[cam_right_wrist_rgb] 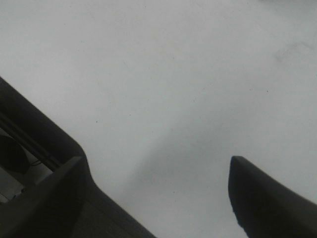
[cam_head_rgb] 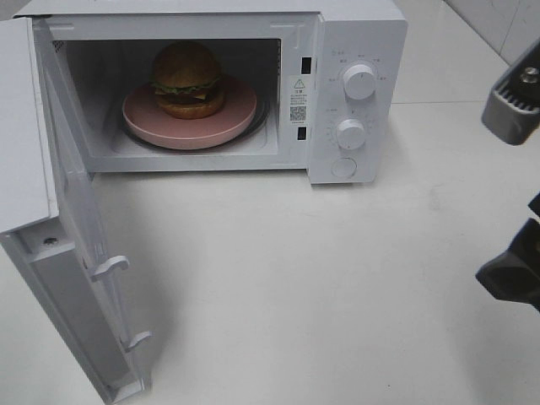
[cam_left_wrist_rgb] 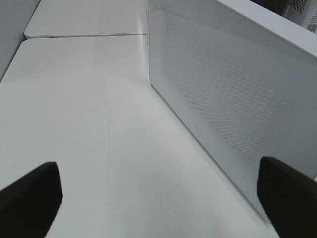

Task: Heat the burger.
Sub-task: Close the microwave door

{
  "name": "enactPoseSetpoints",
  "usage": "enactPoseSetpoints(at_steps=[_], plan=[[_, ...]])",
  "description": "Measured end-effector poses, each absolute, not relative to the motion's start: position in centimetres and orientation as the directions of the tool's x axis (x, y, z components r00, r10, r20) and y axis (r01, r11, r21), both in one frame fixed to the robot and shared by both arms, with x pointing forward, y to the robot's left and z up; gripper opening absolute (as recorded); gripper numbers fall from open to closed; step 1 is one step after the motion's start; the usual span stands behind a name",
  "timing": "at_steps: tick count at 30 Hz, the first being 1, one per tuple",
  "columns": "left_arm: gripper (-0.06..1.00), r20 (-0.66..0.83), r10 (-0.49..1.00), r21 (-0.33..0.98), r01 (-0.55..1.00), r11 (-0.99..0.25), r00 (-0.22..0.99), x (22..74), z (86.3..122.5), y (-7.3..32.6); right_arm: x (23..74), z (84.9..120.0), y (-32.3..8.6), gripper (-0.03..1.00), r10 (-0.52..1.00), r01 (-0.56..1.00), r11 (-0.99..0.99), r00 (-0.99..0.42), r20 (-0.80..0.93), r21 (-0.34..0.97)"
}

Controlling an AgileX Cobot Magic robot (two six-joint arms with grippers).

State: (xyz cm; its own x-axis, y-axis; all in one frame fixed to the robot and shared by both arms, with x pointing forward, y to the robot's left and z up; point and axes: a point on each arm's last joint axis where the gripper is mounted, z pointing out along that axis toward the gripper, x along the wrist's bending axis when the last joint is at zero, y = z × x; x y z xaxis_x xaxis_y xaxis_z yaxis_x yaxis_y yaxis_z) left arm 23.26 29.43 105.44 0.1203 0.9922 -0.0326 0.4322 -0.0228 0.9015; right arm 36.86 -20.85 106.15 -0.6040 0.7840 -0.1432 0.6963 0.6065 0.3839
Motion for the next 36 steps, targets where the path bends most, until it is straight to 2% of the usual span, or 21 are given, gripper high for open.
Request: enactPoseSetpoints(at_steps=[15,25,29,36], plan=[[1.00,-0.033,0.992,0.901,0.432,-0.023,0.120,23.3,105.4,29.4,33.3,108.1,-23.9,0.75,0.814,0.716,0.564,-0.566,-0.131,0.411],[1.00,-0.033,0.992,0.901,0.432,-0.023,0.120,23.3,105.4,29.4,31.7,109.0,-25.2,0.75,0.837,0.708,0.517,-0.536,-0.111,0.481],[1.00,-0.033,0.992,0.901,0.432,-0.023,0.120,23.3,105.4,29.4,31.3,108.7,-26.0,0.75,0.867,0.729,0.470,-0.488,-0.103,0.498],[1.00,-0.033,0.992,0.901,0.432,-0.023,0.120,23.3,105.4,29.4,29.9,106.6,-28.4,0.75,0.940,0.791,0.328,-0.325,-0.099,0.516]])
